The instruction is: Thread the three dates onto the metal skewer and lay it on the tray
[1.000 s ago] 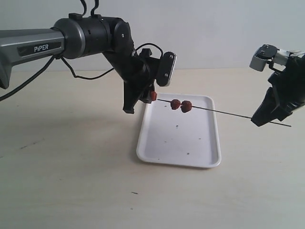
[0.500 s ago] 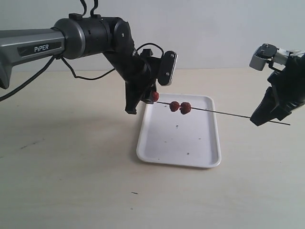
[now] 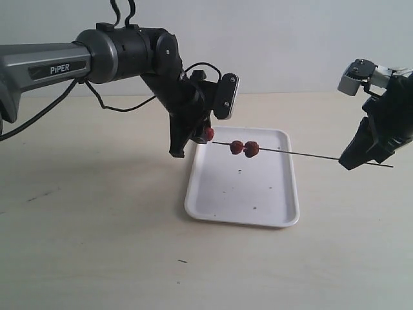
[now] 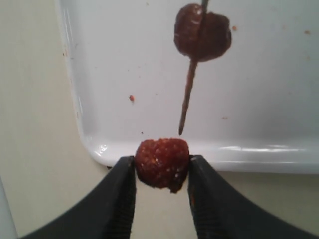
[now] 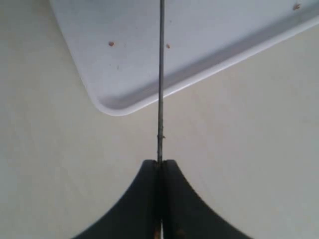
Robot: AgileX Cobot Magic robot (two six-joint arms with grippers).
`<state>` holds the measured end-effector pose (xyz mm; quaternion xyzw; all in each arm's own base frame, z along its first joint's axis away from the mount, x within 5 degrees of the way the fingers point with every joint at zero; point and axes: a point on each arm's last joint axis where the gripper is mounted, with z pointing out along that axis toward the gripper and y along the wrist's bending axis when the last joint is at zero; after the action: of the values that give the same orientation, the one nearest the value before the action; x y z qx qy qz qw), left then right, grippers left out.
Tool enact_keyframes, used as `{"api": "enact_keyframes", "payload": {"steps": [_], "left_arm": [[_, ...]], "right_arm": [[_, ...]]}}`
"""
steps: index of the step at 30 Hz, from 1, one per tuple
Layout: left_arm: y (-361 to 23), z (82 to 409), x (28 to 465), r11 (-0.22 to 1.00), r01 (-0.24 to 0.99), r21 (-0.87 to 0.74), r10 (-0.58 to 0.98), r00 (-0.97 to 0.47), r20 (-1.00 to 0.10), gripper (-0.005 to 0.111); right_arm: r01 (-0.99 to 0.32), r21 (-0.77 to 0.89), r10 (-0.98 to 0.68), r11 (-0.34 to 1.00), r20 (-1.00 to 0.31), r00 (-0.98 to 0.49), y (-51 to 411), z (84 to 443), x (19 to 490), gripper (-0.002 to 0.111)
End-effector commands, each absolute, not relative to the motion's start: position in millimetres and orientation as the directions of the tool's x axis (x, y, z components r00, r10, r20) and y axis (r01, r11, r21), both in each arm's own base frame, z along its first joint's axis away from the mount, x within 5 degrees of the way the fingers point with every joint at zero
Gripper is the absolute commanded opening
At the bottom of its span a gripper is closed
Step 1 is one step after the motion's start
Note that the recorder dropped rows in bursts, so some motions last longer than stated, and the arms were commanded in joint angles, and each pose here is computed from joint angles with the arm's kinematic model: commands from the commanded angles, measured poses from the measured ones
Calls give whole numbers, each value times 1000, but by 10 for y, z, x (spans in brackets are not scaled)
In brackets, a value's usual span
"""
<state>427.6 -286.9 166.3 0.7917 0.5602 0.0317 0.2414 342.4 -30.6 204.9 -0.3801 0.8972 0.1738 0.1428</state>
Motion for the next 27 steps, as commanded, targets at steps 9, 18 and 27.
{"api": "enact_keyframes", "payload": {"steps": [9,18,27], "left_arm": [[-2852,1670,4267,-239,884,403,909,350,-228,36],[-2859,1671,4263,-209,896,393,914,322,-248,36],[-2643,1666,4400,-115,921,373,930,232,-286,36]], "right_arm": [[-727,155,-616,669,-432,-659,-323,2110,3477,0],[-752,172,-620,636,-466,-632,-284,2129,3474,0],[-756,162,-625,634,-468,-625,-282,2185,3451,0]]}}
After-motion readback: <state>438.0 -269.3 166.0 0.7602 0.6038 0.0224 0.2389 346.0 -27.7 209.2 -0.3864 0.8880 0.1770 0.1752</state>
